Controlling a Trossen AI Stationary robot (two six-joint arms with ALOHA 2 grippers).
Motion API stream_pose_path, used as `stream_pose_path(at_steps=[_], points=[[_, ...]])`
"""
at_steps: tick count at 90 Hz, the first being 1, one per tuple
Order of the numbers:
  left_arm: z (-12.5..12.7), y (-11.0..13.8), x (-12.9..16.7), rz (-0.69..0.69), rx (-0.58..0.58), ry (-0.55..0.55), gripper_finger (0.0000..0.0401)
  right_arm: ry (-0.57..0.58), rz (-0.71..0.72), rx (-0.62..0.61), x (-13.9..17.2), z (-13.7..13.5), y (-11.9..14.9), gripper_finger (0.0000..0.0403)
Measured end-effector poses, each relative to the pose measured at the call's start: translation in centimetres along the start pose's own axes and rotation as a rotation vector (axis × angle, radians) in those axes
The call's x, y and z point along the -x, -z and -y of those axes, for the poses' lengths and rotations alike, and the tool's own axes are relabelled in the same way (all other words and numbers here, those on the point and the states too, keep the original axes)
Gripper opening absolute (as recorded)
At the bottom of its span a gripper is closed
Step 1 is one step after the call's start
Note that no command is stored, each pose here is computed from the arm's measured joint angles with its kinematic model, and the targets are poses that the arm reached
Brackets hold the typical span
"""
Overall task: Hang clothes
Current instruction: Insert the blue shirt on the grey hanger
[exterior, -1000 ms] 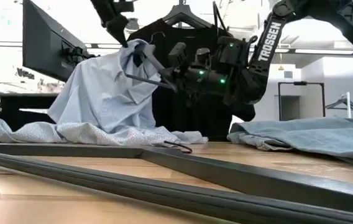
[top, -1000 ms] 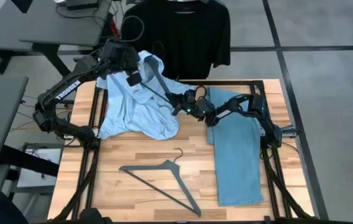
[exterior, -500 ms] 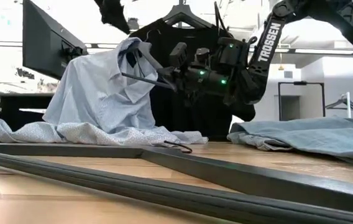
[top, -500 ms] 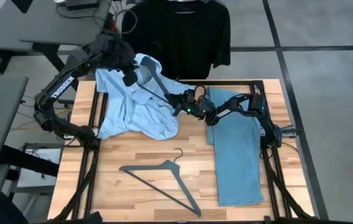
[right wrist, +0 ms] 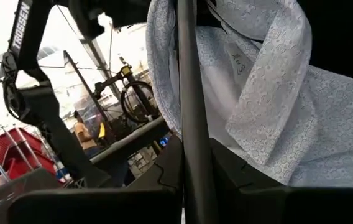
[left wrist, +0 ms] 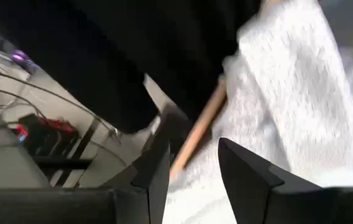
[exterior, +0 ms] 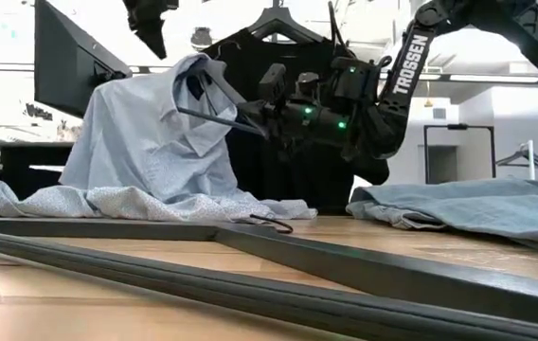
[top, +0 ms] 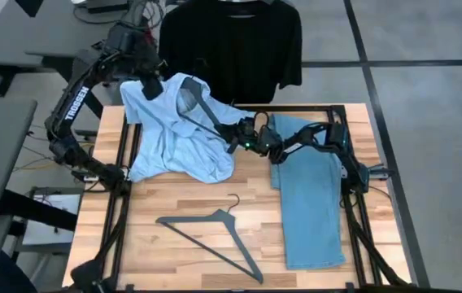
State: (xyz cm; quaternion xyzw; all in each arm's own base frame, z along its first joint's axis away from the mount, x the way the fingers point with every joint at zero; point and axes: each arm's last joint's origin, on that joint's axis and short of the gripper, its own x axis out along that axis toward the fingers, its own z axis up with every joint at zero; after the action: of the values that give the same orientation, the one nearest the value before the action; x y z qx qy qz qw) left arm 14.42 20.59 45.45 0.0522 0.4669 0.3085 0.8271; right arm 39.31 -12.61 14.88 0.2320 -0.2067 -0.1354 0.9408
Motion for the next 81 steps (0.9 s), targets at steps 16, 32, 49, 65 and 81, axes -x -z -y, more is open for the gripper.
stream_pose_path(at_steps=[16,32,49,65,81], points=[[0.6,1.5,-2.3,-0.096,-0.048,0.071,0.0121,-0.043,-0.021,0.0,0.0,-0.1,0.0,0.0029],[1.3,2.3,-4.2,-0.146,-0.102,0.125,0.0121,-0.087,-0.053,0.024,0.0,-0.3,0.0,0.0029],[1.7,2.1,-4.1,-0.051,-0.071,0.269,0.0121,-0.133,-0.076,0.051,-0.1,-0.7,-0.4,0.0029],[2.6,1.6,-3.8,0.104,0.032,0.532,0.0121,-0.239,-0.09,0.063,-0.2,-0.9,-1.1,0.0029],[3.7,1.0,-3.6,0.141,0.04,0.625,0.0121,-0.263,-0.107,0.063,-0.2,-0.9,-1.1,0.0029]])
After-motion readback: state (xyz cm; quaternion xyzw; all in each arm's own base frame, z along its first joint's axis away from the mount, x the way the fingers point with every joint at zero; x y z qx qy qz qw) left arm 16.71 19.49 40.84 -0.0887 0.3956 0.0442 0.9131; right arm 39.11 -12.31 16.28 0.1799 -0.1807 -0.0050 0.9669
